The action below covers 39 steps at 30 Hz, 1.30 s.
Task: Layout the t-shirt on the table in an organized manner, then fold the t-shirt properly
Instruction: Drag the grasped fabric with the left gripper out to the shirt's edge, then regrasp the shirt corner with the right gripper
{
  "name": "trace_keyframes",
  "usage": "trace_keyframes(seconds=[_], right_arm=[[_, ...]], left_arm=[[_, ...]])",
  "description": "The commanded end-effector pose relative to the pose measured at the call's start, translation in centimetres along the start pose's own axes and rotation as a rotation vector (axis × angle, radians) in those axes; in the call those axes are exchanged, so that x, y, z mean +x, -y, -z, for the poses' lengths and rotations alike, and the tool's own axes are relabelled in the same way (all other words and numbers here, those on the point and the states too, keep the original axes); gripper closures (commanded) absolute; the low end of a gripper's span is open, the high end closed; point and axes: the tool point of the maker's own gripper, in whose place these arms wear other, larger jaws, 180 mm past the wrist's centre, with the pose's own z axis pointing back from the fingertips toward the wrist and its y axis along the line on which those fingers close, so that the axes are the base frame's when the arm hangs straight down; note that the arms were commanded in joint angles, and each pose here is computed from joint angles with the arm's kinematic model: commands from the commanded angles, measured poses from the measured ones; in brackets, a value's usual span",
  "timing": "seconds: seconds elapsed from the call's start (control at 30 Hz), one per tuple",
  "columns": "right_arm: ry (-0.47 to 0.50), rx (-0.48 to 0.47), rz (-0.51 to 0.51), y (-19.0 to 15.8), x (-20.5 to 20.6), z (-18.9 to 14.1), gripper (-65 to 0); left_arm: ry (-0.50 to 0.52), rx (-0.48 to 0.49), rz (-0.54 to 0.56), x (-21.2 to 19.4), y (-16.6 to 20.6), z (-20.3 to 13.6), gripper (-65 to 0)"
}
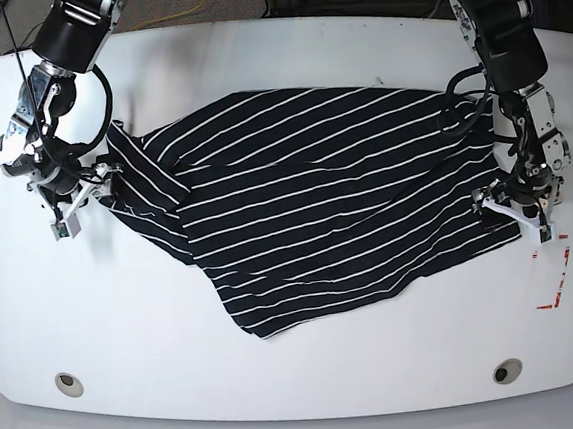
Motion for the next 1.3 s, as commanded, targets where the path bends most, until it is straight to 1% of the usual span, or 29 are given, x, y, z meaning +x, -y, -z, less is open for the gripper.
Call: trace_keyframes(seconds=[0.0, 0.17, 0.3, 0.57, 0.6, 0.67, 0.77, 0.8, 0.9, 0.93, 1.07, 1.13, 1.27], right_arm=[[0.064, -0.011, -0.017, 0.5, 2.2, -0.7, -41.4], [0.064, -0.011, -0.017, 0.5, 2.2, -0.7, -41.6], [0.065, -0.011, -0.017, 0.5, 2.3, -0.7, -41.6], [0.065, -0.012, -0.018, 0.6, 2.3, -0.8, -41.6], [0.065, -0.012, -0.018, 0.6, 2.3, -0.8, -41.4], [0.065, -0.012, -0.018, 0.6, 2.3, -0.8, -41.4], [0.065, -0.014, -0.017, 0.7, 2.3, -0.8, -41.4], [0.065, -0.014, -0.017, 0.7, 2.3, -0.8, -41.3], [0.065, -0.016, -0.018, 0.7, 2.3, -0.9, -41.3], [0.065, -0.016, -0.018, 0.7, 2.3, -0.9, -41.3], [0.069, -0.017, -0.017, 0.8, 2.4, -0.9, -41.3], [0.079, -0.019, -0.020, 0.9, 2.9, -1.0, -41.3], [0.123, -0.023, -0.026, 0.9, 5.0, -1.2, -41.3]], left_arm=[[-0.001, -0.030, 0.034, 0.7, 1.3, 0.2, -52.3], [-0.021, -0.072, 0.105, 0.3, 3.6, 0.6, -52.3], [-0.027, -0.105, 0.092, -0.3, 5.5, 0.9, -52.3], [-0.022, -0.110, 0.091, 0.0, 5.9, 1.0, -51.2], [-0.022, -0.110, 0.091, 0.0, 5.9, 1.0, -49.7], [-0.019, -0.111, 0.092, 0.1, 5.9, 1.0, -42.9], [0.004, -0.113, 0.091, 1.3, 6.1, 1.0, -30.1], [0.015, -0.114, 0.091, 1.5, 6.1, 1.0, -24.9], [0.038, -0.115, 0.090, 2.1, 6.2, 1.0, -16.2], [0.041, -0.115, 0.089, 2.1, 6.2, 1.0, -15.0], [0.051, -0.113, 0.092, 2.3, 6.1, 1.0, -5.1], [0.049, -0.113, 0.092, 2.3, 6.1, 1.0, -1.4], [0.048, -0.113, 0.091, 2.2, 6.1, 1.0, -2.5]])
